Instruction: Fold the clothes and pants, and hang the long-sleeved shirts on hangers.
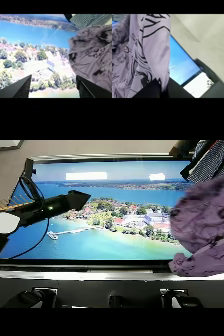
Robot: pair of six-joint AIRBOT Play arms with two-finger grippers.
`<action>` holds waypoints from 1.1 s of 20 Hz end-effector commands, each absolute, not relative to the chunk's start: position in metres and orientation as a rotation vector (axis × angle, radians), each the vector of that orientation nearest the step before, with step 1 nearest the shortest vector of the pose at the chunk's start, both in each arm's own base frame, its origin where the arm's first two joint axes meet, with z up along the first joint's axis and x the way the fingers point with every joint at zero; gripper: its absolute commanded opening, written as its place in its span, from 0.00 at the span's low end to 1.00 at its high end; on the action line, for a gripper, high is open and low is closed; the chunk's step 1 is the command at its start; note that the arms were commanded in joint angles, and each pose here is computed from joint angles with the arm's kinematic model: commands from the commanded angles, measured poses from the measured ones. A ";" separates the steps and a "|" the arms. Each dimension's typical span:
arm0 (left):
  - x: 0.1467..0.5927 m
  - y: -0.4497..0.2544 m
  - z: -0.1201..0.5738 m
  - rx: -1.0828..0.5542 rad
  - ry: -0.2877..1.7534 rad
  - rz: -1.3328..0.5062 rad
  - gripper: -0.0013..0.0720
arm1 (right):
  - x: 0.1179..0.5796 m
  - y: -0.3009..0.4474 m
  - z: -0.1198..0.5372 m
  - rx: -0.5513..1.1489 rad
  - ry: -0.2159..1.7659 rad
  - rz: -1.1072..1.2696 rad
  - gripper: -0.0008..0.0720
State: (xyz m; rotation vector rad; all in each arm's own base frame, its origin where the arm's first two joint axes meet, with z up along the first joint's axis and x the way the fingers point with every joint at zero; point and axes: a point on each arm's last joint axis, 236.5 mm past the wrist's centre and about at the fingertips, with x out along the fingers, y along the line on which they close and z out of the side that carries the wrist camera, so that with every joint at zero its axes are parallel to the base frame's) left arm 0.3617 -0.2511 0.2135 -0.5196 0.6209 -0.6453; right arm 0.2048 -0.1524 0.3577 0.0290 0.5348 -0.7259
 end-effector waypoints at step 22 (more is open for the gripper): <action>0.361 -0.242 0.196 -0.407 0.650 -0.618 0.83 | 0.171 -0.332 0.511 0.104 -0.078 -1.353 0.06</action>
